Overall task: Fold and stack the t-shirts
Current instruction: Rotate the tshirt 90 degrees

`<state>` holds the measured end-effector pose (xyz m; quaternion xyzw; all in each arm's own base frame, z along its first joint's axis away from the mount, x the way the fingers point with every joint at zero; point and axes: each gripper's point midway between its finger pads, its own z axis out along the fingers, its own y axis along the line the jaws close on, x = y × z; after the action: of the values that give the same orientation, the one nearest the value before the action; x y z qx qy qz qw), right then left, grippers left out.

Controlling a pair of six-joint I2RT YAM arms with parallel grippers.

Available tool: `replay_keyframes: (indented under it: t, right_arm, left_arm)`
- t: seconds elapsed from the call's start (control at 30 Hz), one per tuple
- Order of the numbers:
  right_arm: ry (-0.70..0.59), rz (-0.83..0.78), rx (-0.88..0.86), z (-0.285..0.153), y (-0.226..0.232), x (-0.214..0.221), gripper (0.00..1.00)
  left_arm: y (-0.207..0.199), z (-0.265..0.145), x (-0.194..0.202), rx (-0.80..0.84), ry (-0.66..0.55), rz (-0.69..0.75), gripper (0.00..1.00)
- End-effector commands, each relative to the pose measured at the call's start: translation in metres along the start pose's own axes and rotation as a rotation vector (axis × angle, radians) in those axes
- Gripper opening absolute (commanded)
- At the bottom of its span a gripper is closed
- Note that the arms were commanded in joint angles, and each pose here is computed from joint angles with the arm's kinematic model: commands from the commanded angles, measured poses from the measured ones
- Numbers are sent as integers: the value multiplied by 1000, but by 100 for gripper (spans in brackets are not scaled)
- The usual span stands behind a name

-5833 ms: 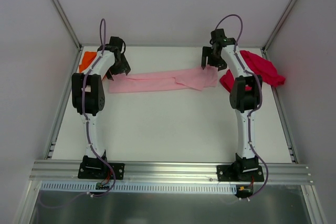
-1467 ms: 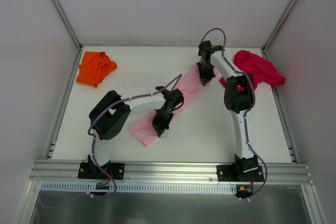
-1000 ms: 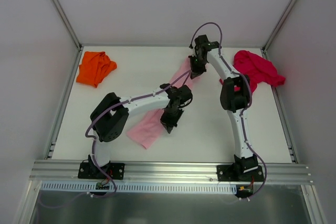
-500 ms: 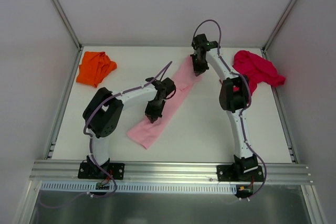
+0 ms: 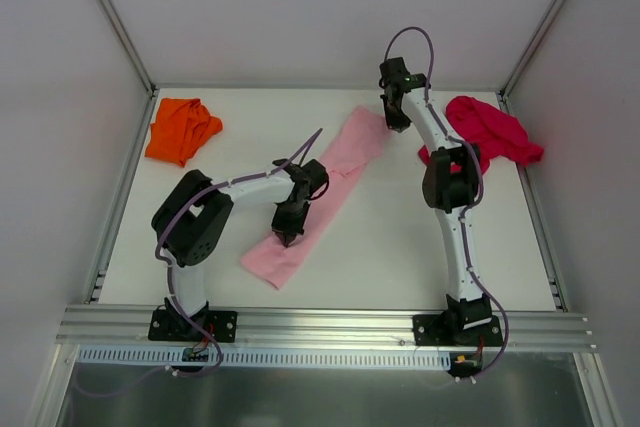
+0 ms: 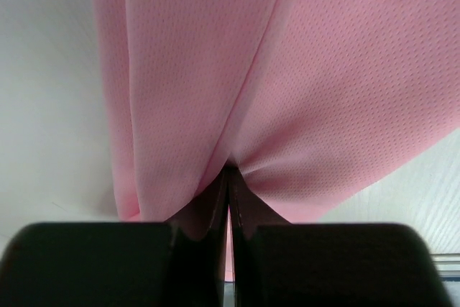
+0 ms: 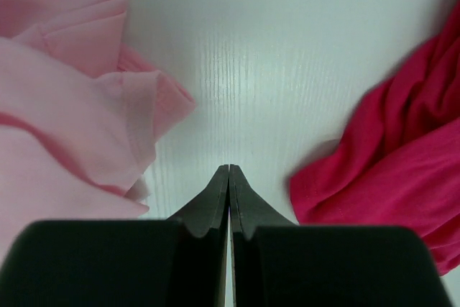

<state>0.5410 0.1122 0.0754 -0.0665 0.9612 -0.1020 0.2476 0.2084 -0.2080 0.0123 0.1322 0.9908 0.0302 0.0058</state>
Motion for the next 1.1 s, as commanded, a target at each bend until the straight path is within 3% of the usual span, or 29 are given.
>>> replay_keyframes:
  t: [0.0,0.27,0.37,0.47,0.57,0.93,1.07]
  right_arm:
    - [21,-52,-20,11,20,6,1]
    - [59,-110,-116,21,73,25,1]
    - [66,-106,-201,18,94,28,1]
    - [86,-96,-407,5,132,32,1]
    - [64,-104,-469,-6,147,29,1]
    - [84,-122,-662,-33,175,33,1]
    - [77,-151,-595,-32,162,35,1]
  left_arm:
    - [-6,12,20,47,55,-10,0]
    - [-20,5,36,102,76,-17,0]
    - [-29,4,35,134,68,-18,0]
    - [-42,2,30,165,58,3,0]
    - [-55,-3,20,179,38,28,0]
    - [-107,-20,-19,250,-26,123,0]
    - [-117,-16,-23,249,-16,148,0]
